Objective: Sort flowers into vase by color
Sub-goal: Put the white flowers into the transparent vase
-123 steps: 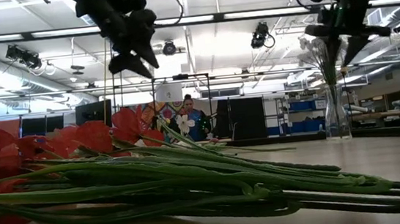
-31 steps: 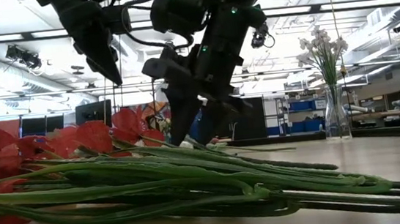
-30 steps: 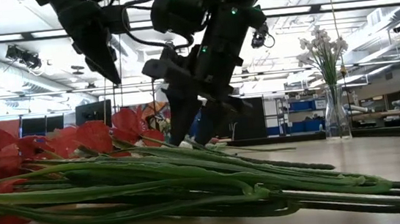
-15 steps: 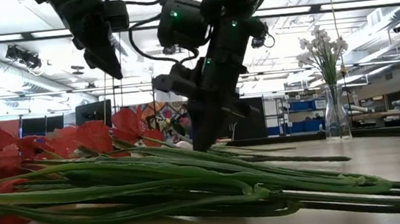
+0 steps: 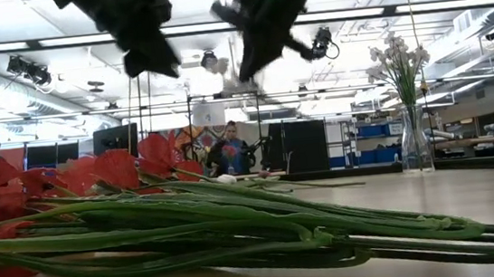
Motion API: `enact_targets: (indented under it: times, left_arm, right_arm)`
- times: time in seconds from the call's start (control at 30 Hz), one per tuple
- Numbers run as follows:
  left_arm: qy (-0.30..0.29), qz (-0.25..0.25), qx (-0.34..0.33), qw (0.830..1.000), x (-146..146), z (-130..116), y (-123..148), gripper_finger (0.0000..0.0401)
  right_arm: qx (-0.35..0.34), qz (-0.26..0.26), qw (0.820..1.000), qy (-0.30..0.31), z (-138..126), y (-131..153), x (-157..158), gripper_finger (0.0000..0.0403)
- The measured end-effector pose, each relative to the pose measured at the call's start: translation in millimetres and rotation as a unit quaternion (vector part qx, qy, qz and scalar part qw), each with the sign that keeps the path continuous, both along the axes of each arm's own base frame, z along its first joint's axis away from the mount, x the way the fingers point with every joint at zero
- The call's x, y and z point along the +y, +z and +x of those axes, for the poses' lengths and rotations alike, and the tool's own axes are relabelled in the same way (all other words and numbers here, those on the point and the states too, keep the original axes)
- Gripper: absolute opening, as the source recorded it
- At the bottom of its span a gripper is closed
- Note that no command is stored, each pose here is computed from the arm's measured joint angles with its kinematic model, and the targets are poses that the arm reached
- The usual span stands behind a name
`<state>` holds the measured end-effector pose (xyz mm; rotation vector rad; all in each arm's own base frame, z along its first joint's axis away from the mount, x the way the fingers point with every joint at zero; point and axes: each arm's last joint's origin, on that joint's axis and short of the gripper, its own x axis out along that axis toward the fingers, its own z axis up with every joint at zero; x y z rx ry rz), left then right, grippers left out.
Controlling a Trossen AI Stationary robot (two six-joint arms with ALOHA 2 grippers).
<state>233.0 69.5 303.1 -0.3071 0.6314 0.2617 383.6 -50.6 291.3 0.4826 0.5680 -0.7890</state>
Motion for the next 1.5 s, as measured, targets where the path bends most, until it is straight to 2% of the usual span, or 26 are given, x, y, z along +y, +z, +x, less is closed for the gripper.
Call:
enact_targets:
  times: [0.17,0.3,0.4,0.6,0.73,0.93,1.07,1.2,1.5]
  left_arm:
    - [0.019,-0.027,-0.108,0.994,19.2,4.0,16.4,0.0189]
    - [0.018,-0.012,-0.174,0.985,29.1,7.6,27.2,0.0182]
    - [0.018,0.006,-0.214,0.977,33.8,10.7,33.8,0.018]
    - [-0.003,0.046,-0.308,0.95,34.8,12.7,54.4,0.018]
    - [0.003,0.041,-0.326,0.945,36.5,12.0,57.9,0.018]
    - [-0.002,0.031,-0.343,0.939,35.9,20.3,56.5,0.018]
    - [-0.02,0.019,-0.36,0.933,33.7,32.6,52.6,0.0177]
    - [-0.033,0.019,-0.372,0.928,29.5,38.3,52.4,0.0145]
    - [-0.041,0.018,-0.373,0.927,28.4,39.9,51.8,0.0013]
  right_arm:
    - [-0.092,-0.072,0.993,0.004,-21.2,54.3,-28.1,0.0002]
    - [-0.195,-0.112,0.974,0.038,-32.3,91.7,-43.7,0.0002]
    - [-0.249,-0.134,0.956,0.079,-38.2,109.6,-51.3,0.0002]
    - [-0.32,-0.146,0.923,0.154,-42.0,126.3,-59.4,0.0002]
    - [-0.348,-0.174,0.901,0.194,-42.4,134.4,-58.8,0.0002]
    - [-0.355,-0.189,0.882,0.244,-42.2,137.2,-57.1,0.0002]
    - [-0.352,-0.194,0.876,0.265,-41.3,136.5,-56.2,0.0002]
    - [-0.351,-0.198,0.874,0.27,-41.2,136.6,-56.0,0.0002]
    - [-0.345,-0.195,0.876,0.276,-41.2,135.1,-56.5,0.0006]
